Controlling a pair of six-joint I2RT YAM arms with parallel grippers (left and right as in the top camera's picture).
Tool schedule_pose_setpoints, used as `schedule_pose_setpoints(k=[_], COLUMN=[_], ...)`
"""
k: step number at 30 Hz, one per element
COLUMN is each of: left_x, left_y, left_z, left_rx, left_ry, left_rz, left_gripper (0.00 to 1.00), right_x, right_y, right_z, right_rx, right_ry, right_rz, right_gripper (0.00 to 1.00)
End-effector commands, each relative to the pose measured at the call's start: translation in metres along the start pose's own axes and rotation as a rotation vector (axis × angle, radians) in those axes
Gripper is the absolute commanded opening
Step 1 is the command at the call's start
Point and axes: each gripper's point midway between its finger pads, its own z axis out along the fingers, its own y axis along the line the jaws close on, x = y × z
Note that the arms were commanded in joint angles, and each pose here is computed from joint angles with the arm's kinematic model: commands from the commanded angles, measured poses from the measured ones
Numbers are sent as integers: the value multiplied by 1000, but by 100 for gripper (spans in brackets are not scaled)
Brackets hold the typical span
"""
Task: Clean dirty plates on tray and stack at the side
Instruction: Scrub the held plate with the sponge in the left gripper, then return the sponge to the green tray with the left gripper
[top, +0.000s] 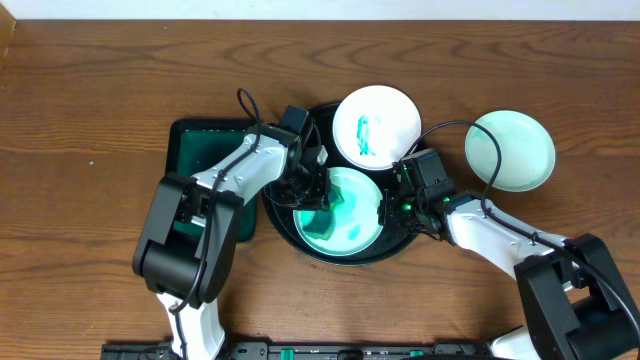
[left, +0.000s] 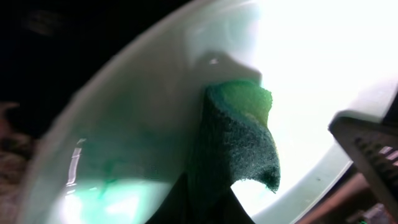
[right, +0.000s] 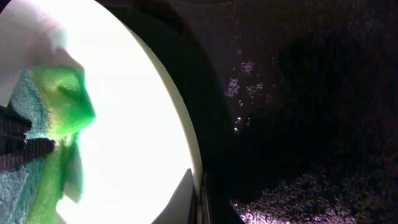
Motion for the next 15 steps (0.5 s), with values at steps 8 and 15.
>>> schedule_pose_setpoints(k=[8,15], left_x=[-31,-26], left_y=[48,24], left_z=[-45,-93], left_rx=[-331,-291], left_ry=[-200,-317], left_rz=[19,47], left_gripper=[7,7], right_x=[24,25], right_y=[-24,-25], right_z=[13,13], right_rx=[87,91], right_ry=[69,75], right_rz=[-3,-2], right_gripper=[1,1])
